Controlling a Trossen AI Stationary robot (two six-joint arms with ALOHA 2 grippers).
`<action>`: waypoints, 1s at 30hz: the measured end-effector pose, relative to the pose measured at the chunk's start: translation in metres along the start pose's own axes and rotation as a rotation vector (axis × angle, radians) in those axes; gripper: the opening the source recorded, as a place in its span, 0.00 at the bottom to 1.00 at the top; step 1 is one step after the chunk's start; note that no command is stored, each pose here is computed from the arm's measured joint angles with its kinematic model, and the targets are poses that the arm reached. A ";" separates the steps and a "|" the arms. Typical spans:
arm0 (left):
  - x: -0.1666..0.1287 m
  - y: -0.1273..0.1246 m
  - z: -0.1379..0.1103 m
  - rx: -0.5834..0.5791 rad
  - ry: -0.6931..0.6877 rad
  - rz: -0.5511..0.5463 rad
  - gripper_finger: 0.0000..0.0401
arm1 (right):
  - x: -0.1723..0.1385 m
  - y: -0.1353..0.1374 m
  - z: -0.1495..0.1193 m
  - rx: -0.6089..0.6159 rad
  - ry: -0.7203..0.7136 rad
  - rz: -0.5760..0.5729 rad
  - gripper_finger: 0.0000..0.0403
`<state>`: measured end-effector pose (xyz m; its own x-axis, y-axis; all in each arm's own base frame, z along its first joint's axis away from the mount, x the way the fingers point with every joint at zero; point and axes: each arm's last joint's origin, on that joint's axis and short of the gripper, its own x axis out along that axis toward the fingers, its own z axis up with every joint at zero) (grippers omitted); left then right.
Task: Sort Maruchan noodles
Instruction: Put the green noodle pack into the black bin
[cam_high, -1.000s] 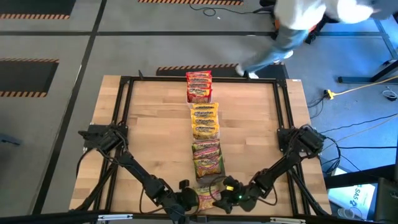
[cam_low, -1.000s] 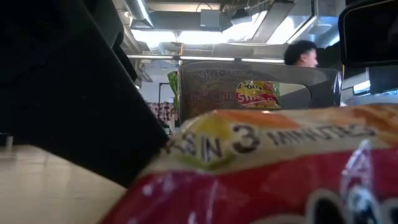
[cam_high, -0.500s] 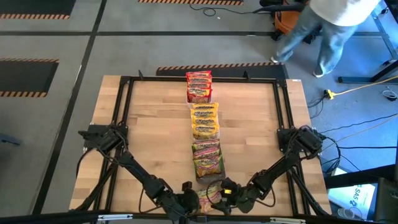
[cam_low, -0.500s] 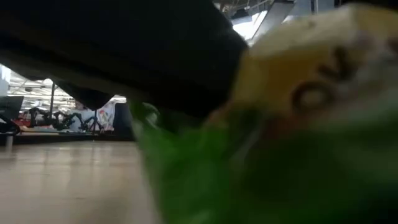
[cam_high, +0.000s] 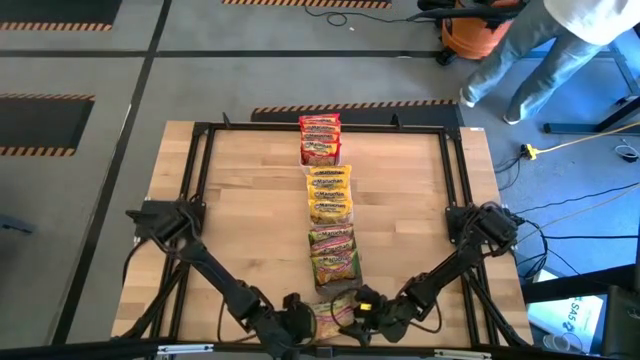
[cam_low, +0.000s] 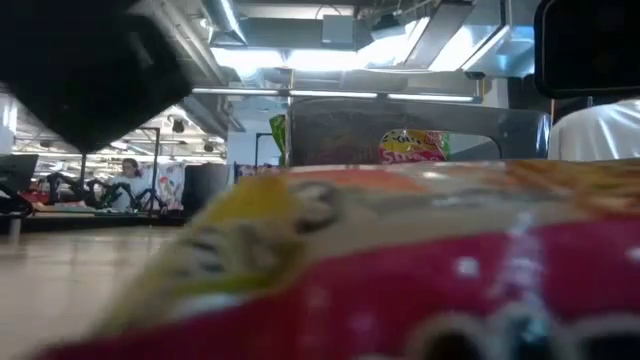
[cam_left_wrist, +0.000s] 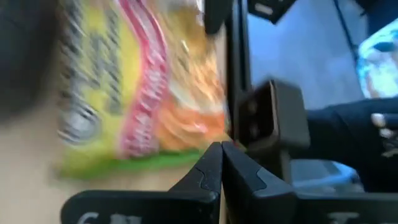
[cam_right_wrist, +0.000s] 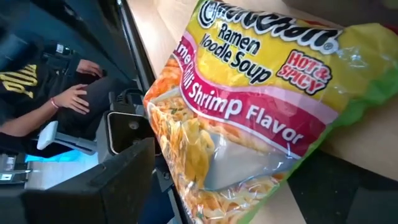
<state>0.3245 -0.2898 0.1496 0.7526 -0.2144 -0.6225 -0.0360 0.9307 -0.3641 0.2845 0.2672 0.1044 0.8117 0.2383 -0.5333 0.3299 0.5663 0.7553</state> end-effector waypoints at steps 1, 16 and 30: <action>0.003 -0.001 -0.005 -0.020 0.020 -0.010 0.00 | 0.001 -0.001 0.000 0.002 -0.002 0.002 0.81; 0.033 0.012 -0.016 -0.021 -0.038 0.025 0.00 | 0.010 0.002 0.007 0.038 -0.034 0.014 0.81; 0.030 0.007 -0.017 0.012 -0.059 0.007 0.00 | 0.010 0.011 0.004 -0.114 -0.061 0.048 0.39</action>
<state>0.3356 -0.2947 0.1169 0.7898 -0.1903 -0.5832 -0.0339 0.9357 -0.3512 0.2979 0.2727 0.1092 0.8540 0.2213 -0.4708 0.2357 0.6422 0.7295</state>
